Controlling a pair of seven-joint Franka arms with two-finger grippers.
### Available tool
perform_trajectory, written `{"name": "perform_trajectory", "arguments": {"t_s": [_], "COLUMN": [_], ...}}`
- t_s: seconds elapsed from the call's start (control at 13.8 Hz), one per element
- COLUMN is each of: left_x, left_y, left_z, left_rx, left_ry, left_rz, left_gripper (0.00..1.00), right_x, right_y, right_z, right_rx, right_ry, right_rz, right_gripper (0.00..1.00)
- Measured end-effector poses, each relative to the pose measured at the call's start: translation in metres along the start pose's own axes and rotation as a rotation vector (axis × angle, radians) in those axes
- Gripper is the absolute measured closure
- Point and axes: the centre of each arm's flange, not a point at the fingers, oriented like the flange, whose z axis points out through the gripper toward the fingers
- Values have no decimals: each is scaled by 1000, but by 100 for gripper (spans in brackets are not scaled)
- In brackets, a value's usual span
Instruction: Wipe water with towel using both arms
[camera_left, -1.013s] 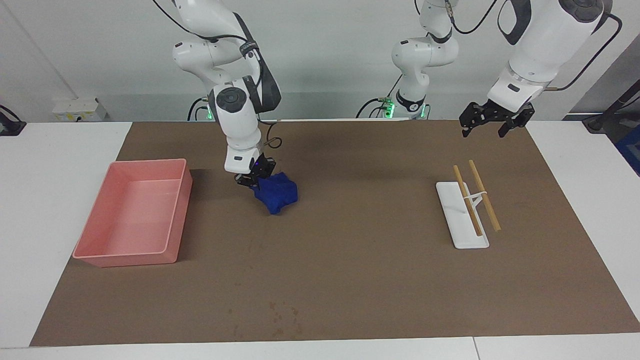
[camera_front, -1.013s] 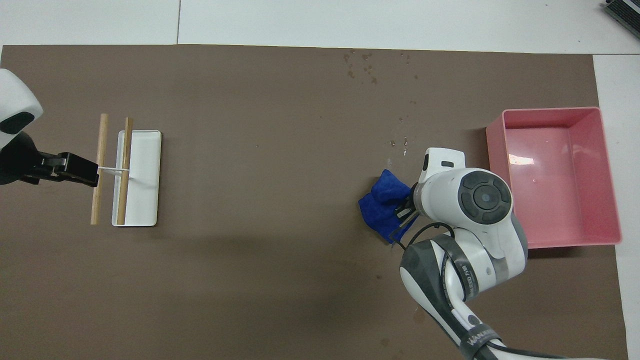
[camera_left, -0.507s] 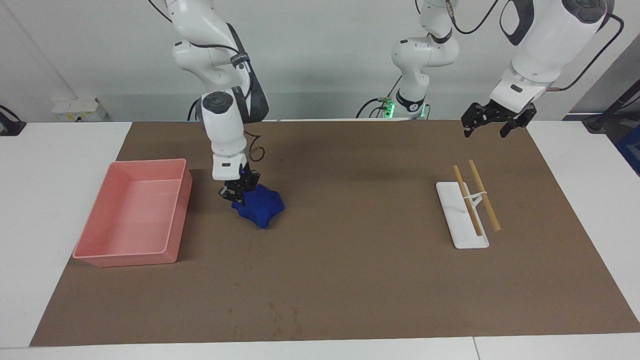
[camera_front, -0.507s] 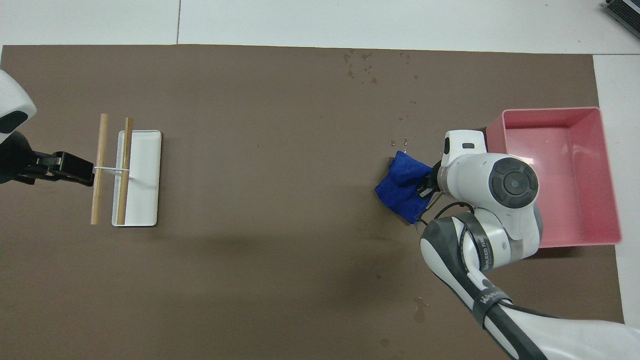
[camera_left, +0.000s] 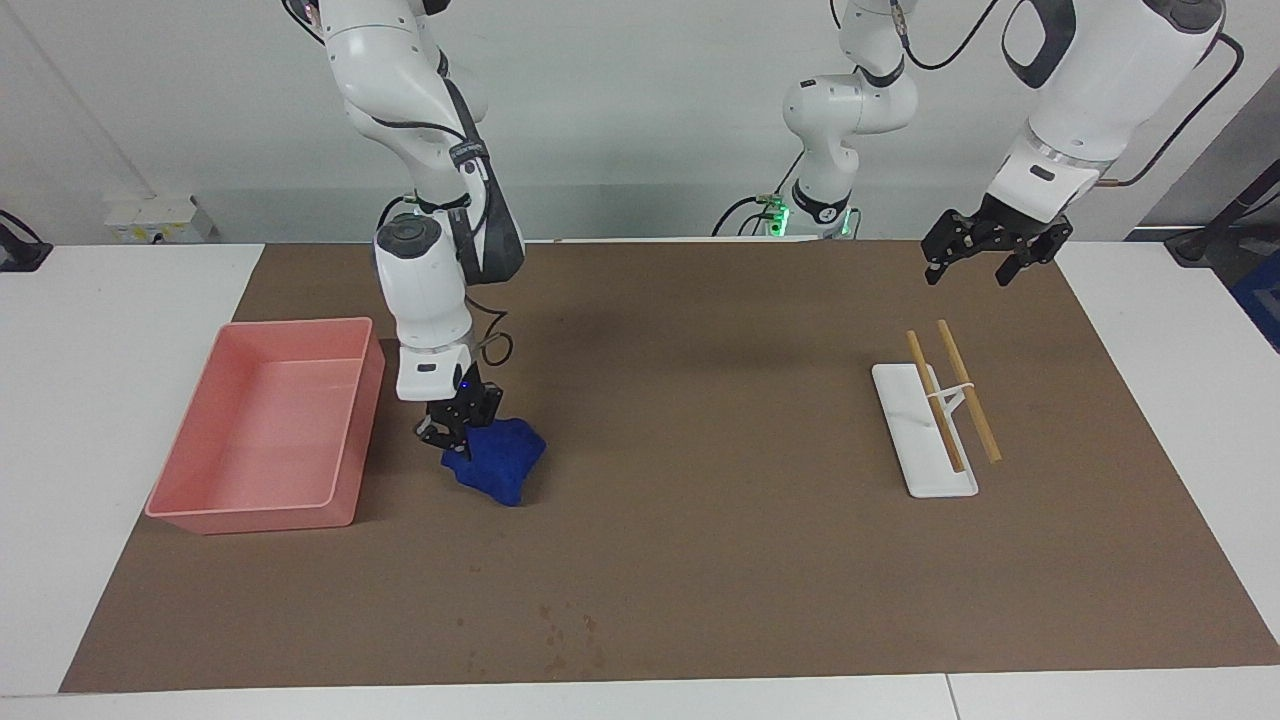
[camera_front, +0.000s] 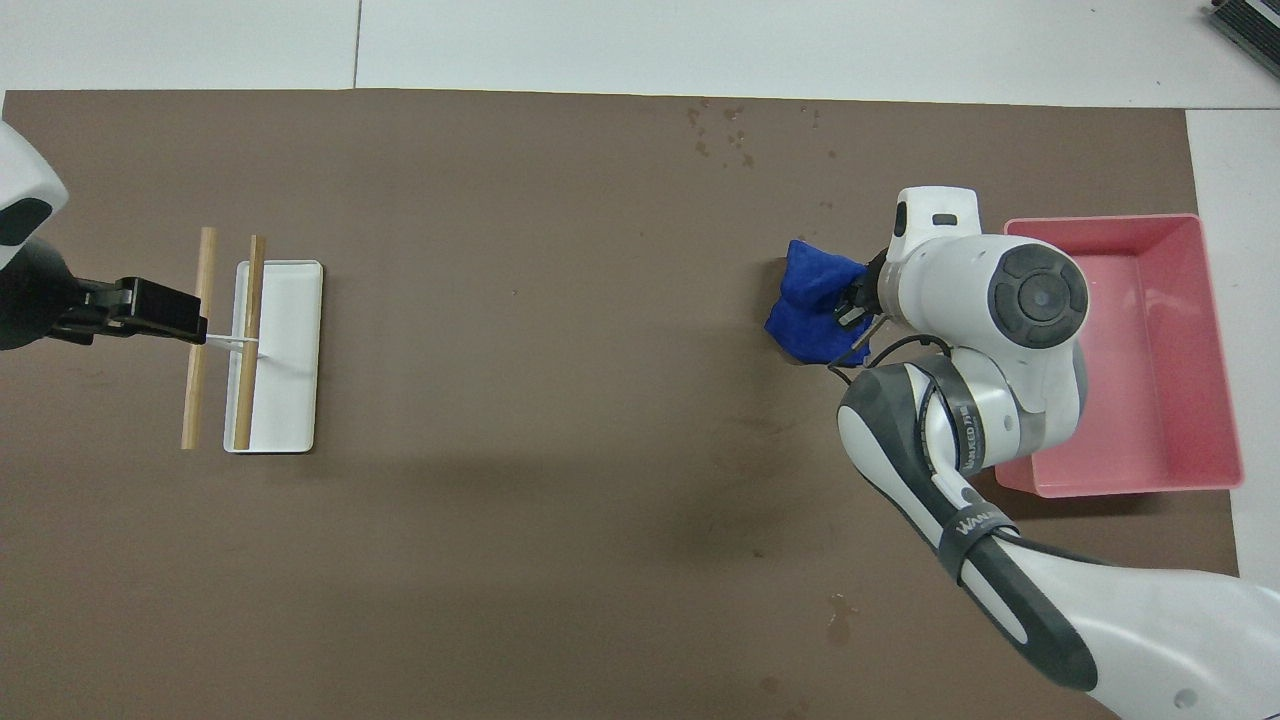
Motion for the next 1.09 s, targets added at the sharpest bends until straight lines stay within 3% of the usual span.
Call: {"name": "perform_trajectory", "arguments": {"t_s": [0.22,0.51,0.72,0.94,1.09], "left_x": [-1,-1,-1,-1,-1], "left_y": [1,2,2,2,2], "left_z": [2,4,4,4,4], "left_rx": [2,3,3,3,3], "left_ry": [-7,-12,-12,-12,-12], "left_rz": [5,6,5,5,5], "left_gripper": [0,0,0,0,0], "right_x": [16,16,20,20,22], "right_y": [9,47,49,36,15], "right_z": [-3,-11,-10,3,13], "right_rx": [-53,-196,-212,-162,-71], "right_ry": [31,1,8,22,43], "right_rz": [-55,-245,-299,-133,42], "right_gripper": [90,90,90,90,90]}}
